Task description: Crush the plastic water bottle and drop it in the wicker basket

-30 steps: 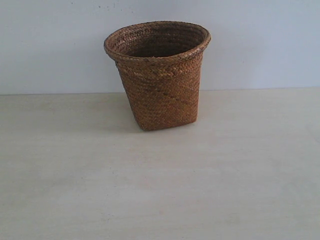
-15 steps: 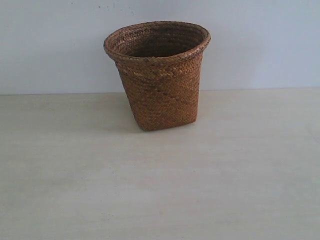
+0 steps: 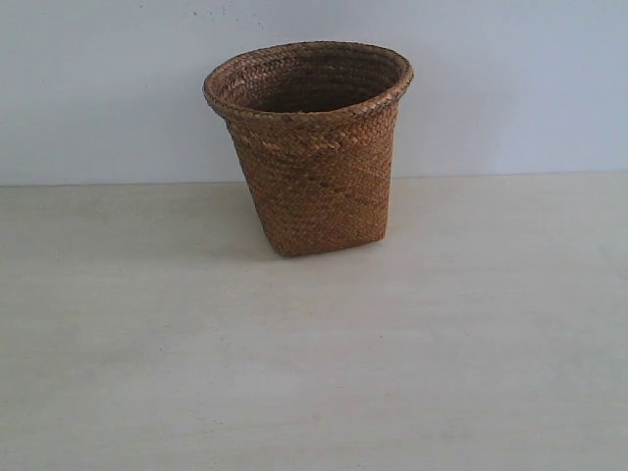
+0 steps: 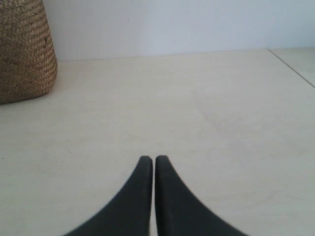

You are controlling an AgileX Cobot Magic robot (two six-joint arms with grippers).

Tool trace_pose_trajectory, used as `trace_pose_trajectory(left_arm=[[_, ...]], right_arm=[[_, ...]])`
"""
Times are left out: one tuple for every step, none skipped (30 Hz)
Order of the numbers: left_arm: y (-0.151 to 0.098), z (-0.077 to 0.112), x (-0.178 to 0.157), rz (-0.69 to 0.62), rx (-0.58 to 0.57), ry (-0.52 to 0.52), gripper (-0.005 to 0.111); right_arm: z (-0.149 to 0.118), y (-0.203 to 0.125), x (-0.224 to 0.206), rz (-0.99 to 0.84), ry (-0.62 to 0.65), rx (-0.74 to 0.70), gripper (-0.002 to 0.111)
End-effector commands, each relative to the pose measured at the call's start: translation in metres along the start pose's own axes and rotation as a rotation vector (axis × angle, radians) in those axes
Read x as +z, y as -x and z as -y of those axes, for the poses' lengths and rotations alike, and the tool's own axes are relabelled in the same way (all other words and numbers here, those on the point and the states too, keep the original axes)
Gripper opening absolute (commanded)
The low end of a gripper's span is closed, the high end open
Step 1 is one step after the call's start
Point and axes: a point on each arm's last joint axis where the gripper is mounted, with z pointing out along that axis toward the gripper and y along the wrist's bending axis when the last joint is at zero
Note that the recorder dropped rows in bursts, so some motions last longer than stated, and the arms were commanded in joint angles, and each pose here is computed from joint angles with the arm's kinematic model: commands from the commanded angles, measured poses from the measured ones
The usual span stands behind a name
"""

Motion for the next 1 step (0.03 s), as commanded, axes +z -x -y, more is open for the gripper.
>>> trace_pose_trajectory(left_arm=[[-0.0010, -0.0002, 0.0001, 0.000, -0.008, 0.003, 0.004]], right_arm=[[0.0003, 0.0016, -0.0003, 0.019, -0.005, -0.006, 0.000]])
